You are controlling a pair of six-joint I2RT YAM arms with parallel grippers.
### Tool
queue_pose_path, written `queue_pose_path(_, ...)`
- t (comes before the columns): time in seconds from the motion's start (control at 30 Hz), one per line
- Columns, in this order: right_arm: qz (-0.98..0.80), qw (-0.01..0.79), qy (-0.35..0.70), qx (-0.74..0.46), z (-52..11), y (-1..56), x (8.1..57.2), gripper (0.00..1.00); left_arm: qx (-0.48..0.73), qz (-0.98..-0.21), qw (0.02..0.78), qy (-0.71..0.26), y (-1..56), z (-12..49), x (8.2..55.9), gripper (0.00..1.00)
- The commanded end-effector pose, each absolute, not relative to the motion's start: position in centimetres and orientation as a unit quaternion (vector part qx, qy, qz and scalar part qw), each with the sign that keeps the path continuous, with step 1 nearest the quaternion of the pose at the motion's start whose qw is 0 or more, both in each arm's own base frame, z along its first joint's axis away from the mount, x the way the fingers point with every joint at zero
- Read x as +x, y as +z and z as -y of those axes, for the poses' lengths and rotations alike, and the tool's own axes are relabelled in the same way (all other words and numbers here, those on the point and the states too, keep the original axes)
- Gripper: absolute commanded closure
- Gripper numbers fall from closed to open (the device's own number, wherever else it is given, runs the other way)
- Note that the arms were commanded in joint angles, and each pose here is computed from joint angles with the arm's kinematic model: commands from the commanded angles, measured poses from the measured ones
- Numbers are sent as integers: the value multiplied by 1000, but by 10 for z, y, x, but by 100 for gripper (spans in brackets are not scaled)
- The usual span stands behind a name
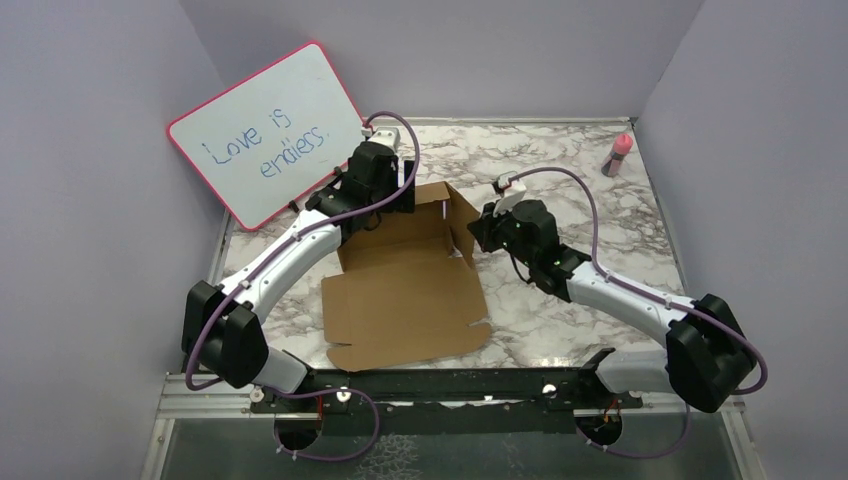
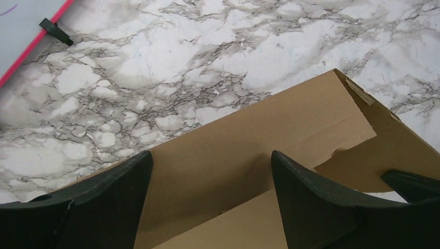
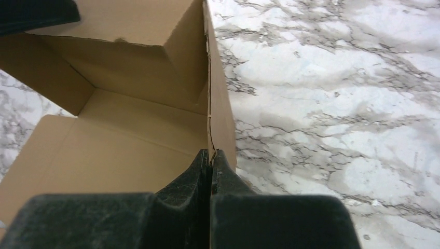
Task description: Fold the paper box
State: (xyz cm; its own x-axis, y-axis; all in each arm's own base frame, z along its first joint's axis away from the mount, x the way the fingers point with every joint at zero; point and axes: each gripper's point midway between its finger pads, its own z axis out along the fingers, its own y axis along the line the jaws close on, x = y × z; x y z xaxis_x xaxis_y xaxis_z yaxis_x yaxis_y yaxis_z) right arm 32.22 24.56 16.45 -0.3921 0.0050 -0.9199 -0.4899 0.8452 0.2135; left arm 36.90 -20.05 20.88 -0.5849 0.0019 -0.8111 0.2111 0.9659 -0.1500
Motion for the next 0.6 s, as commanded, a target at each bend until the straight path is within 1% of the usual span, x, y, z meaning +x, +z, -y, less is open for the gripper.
queue_pose_path(0.0, -802, 512, 268, -150, -273, 165, 310, 96, 69, -897, 414, -140, 193, 208, 349, 17)
queue_pose_path(0.1, -796, 508, 282, -171, -283, 162, 302, 92, 73, -899, 408, -144, 187, 210, 346, 17)
queue_pose_path(0.23, -778, 506, 306, -212, -291, 159, 291, 85, 78, -899, 409, -133, 182, 206, 344, 18)
queue_pose_path(0.43, -740, 528, 315, -271, -298, 164, 285, 69, 92, -897, 413, -124, 183, 203, 343, 18)
queue_pose_path(0.57, -721, 525, 326, -315, -304, 166, 281, 62, 101, -896, 413, -130, 184, 205, 341, 18)
